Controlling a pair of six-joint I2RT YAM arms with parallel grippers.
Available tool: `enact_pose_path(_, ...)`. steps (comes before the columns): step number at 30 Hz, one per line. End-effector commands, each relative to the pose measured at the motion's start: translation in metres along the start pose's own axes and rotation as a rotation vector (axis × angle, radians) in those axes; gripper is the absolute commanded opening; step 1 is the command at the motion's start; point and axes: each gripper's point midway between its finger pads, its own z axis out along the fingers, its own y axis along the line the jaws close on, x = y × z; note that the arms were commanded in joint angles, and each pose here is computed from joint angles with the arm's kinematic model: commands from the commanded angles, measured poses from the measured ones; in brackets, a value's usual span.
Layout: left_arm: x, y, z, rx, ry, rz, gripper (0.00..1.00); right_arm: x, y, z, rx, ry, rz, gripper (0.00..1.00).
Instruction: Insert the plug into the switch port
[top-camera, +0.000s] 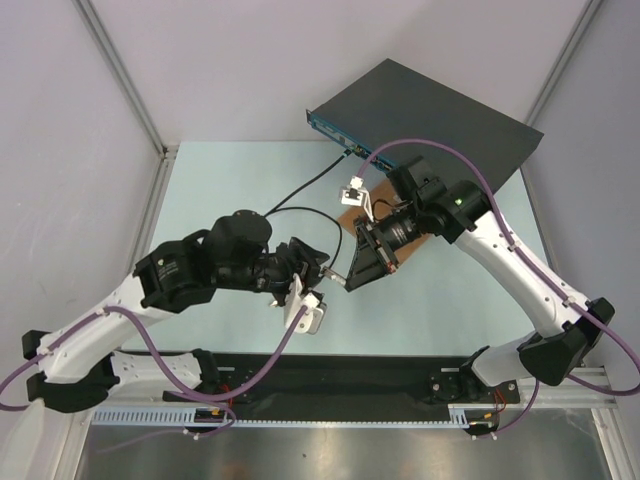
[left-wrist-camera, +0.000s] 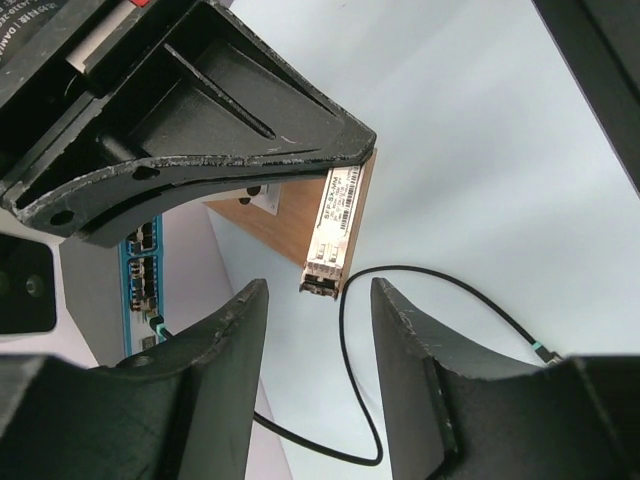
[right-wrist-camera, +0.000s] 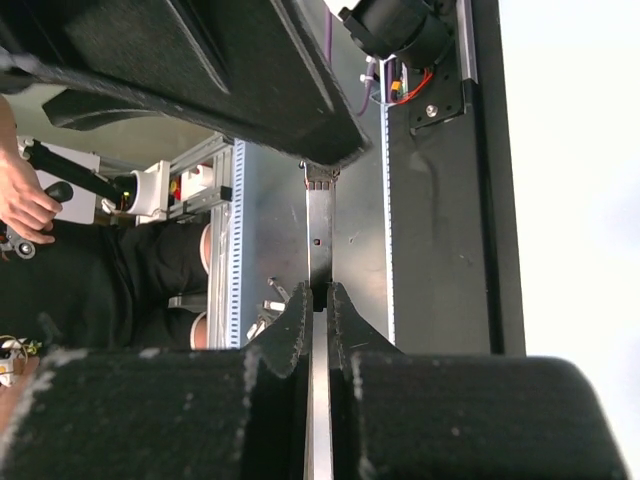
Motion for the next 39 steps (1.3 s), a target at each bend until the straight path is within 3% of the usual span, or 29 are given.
enact_pose_path(1, -0.004, 0.003, 0.002, 0.006, -0.01, 0.064, 0.5, -0.001, 0.005, 0.004, -0.037, 0.002, 0.001, 0.0)
enact_pose_path(18, 0.001, 0.0, 0.016, 0.046, -0.003, 0.116, 0.34, -0.004, -0.003, 0.005, -0.01, -0.001, 0.028, 0.0)
enact_pose_path(24, 0.003, -0.007, 0.018, 0.081, 0.002, 0.109, 0.18, -0.008, -0.007, 0.003, 0.012, -0.018, 0.042, 0.0)
enact_pose_path(25, 0.002, -0.009, 0.018, 0.088, -0.002, 0.107, 0.1, -0.009, -0.008, 0.002, 0.022, -0.022, 0.044, 0.0)
enact_pose_path(28, 0.001, -0.013, 0.017, 0.092, -0.01, 0.073, 0.0, -0.015, -0.016, -0.006, 0.078, -0.051, 0.042, 0.18)
enact_pose_path(29, 0.001, -0.014, 0.016, 0.088, -0.013, 0.058, 0.0, -0.018, -0.017, -0.009, 0.091, -0.064, 0.041, 0.36)
enact_pose_path(32, 0.0, -0.01, 0.017, 0.048, -0.019, -0.006, 0.0, -0.033, -0.031, -0.03, 0.195, -0.135, 0.026, 0.59)
enact_pose_path(35, 0.002, -0.005, 0.02, -0.018, -0.015, -0.119, 0.0, -0.051, -0.037, -0.057, 0.271, -0.224, 0.004, 0.75)
enact_pose_path(37, 0.005, -0.002, 0.023, -0.061, -0.003, -0.272, 0.0, -0.064, -0.035, -0.079, 0.31, -0.302, 0.002, 0.79)
enact_pose_path(39, 0.01, 0.01, 0.028, -0.144, 0.021, -0.439, 0.0, -0.081, -0.034, -0.103, 0.366, -0.391, -0.018, 0.91)
